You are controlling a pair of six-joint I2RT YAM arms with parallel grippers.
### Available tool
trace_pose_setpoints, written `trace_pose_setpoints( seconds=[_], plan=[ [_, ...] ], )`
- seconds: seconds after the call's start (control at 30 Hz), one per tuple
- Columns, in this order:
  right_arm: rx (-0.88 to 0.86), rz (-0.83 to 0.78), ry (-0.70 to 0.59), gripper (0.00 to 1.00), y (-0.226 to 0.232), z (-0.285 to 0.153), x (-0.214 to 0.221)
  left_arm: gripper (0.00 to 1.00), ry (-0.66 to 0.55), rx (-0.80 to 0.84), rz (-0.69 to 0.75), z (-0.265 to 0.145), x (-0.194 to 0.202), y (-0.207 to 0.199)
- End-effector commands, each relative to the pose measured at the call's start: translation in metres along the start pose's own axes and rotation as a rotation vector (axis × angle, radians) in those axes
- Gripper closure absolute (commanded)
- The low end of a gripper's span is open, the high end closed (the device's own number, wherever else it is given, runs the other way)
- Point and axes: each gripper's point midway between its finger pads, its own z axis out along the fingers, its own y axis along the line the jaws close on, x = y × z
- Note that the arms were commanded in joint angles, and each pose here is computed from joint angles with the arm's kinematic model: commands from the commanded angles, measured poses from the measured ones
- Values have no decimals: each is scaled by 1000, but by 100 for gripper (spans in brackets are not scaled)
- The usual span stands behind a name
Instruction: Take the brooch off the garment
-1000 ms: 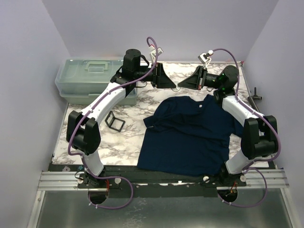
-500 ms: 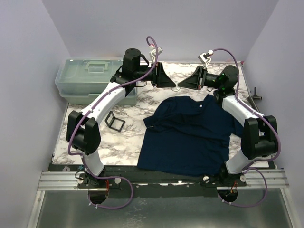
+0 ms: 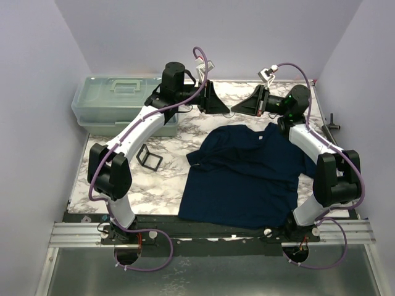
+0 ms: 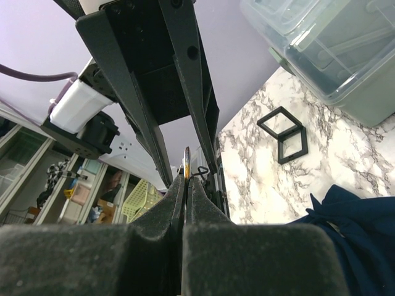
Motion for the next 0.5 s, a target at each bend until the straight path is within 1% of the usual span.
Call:
trace_pose_setpoints(
  seconds=[0.0,0.3,0.47],
  plan=[
    [-1,-31,-17,99,8,0,-7,65,-11,-8,28,3,-8,1],
    [-1,-36,-19,99,8,0,-8,74,-17,-39,21,5,-7,6],
    [-1,-32,-17,99,8,0,-7,75,-22,-51,24,5,-9,8]
  ],
)
